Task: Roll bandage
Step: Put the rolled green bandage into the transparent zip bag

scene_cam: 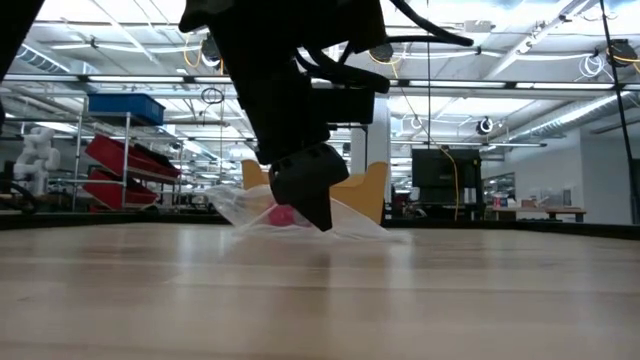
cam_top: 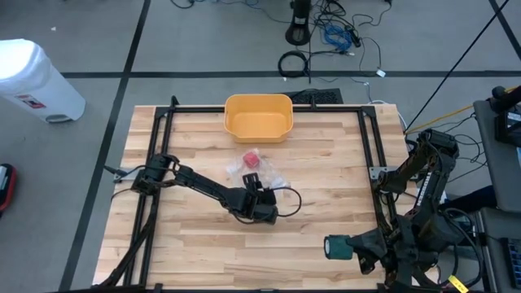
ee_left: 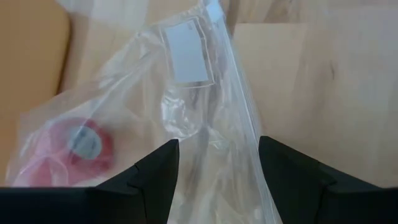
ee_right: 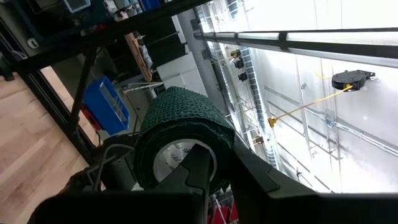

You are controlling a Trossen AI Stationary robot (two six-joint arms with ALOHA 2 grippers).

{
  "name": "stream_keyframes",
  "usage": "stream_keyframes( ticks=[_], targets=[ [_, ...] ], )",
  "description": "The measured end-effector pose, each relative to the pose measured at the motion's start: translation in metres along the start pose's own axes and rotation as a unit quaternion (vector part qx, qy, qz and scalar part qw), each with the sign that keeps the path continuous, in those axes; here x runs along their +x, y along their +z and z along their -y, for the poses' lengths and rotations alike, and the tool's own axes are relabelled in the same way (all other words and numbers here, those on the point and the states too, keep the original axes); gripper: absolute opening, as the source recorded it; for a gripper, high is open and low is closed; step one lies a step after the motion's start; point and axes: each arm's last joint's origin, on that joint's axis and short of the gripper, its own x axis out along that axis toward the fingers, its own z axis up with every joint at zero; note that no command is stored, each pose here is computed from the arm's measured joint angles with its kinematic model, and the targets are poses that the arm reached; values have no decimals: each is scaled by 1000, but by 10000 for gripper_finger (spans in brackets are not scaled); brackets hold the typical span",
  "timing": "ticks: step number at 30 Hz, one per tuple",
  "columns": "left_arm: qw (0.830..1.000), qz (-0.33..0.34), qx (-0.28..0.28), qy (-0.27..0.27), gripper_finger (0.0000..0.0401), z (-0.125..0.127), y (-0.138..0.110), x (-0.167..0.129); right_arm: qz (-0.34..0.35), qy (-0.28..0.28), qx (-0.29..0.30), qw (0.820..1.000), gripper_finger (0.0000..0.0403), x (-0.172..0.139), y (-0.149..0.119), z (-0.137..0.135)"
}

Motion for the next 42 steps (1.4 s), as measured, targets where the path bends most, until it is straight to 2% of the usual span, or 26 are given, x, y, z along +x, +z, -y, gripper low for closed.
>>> stream_keyframes(
  ticks=[6, 13, 19, 25, 30, 36, 42],
  targets=[
    [999, 8, 3, 33, 228, -2, 0, 0, 0, 0, -1, 1000, 38, 0, 0, 0],
    [999, -6, 13, 38, 228, -3, -3, 0, 0, 0, -3, 1000, 38, 0, 0, 0],
    [1000, -21, 11, -7, 228, 0, -4, 0, 0, 0, -3, 1000, 38, 0, 0, 0],
    [999, -7, 11, 33, 228, -3, -3, 0, 0, 0, -3, 1000, 38, 0, 0, 0],
    [999, -7, 12, 40, 214, -4, -3, 0, 0, 0, -3, 1000, 38, 0, 0, 0],
    [1000, -11, 5, -5, 195, 1, -2, 0, 0, 0, -3, 1000, 38, 0, 0, 0],
    [1000, -8, 4, -4, 194, 1, -2, 0, 0, 0, -3, 1000, 38, 0, 0, 0]
  ],
)
